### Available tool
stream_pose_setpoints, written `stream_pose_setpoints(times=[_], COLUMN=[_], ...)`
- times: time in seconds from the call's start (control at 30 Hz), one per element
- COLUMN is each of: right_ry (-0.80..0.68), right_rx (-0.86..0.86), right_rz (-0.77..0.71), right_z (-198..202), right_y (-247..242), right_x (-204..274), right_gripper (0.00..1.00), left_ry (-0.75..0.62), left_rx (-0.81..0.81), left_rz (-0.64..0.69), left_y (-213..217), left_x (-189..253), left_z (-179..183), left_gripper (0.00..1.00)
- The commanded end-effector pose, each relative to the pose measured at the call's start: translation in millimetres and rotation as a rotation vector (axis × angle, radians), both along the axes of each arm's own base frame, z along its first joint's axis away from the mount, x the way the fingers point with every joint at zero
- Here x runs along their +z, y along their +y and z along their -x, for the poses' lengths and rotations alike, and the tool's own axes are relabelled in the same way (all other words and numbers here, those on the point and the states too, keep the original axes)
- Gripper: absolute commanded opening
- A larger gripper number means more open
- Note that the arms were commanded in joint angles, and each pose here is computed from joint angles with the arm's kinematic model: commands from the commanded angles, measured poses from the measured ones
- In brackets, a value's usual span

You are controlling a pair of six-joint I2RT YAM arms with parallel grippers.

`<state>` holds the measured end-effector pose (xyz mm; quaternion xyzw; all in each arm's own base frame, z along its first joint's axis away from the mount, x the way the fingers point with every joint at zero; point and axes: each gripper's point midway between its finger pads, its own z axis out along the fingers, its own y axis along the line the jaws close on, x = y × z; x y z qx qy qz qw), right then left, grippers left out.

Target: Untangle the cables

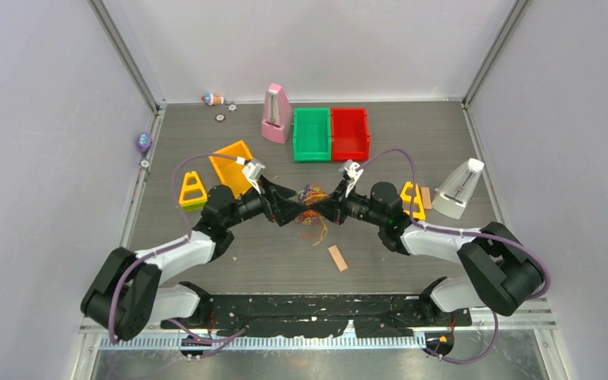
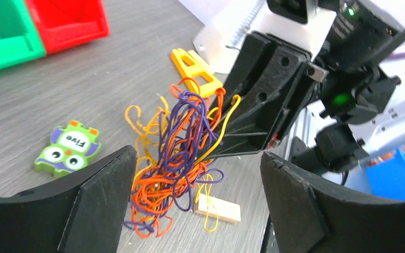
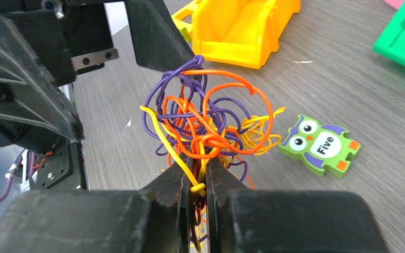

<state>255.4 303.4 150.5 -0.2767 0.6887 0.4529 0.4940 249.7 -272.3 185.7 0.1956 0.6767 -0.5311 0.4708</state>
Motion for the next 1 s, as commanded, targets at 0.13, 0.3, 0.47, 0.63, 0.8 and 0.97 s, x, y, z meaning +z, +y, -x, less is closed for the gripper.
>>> stream_pose_setpoints(times=[0.13,0.3,0.47,0.63,0.8,0.97], right_ry=[-0.083,-0.079,-0.081,-0.084,-0.085,-0.080], right_rx=[-0.082,-0.090,-0.077,0.004,-0.030,-0.156], right_rz=[-0.047,-0.063,-0.091,-0.124,-0.112,-0.059], right_z=[-12.3,-10.6,-6.2,4.9,0.0,-16.6], right_y=[-7.3,-9.2,-9.9,-2.9,-7.6,-22.0], right_x=[28.6,32.3,37.6,42.9,41.2,34.1], right_gripper=[0.05,0.05,0.05,0.05,0.19,0.54], left_ry=[-0.029,0.063,0.080,0.079,0.079,0.058], left_rx=[0.188,0.168,0.063,-0.004,-0.009,0.067], left_rz=[-0.152,-0.232,-0.258,-0.280,-0.273,-0.279], left_y=[21.4,16.8,-3.2,-21.2,-22.2,-11.4], left_x=[-14.4,-38.2,-45.5,-48.3,-45.5,-43.1], left_z=[-27.0,-33.8,-25.4,-18.4,-17.4,-22.2], left_gripper=[0.87,0.80,0.78,0.61,0.00,0.00])
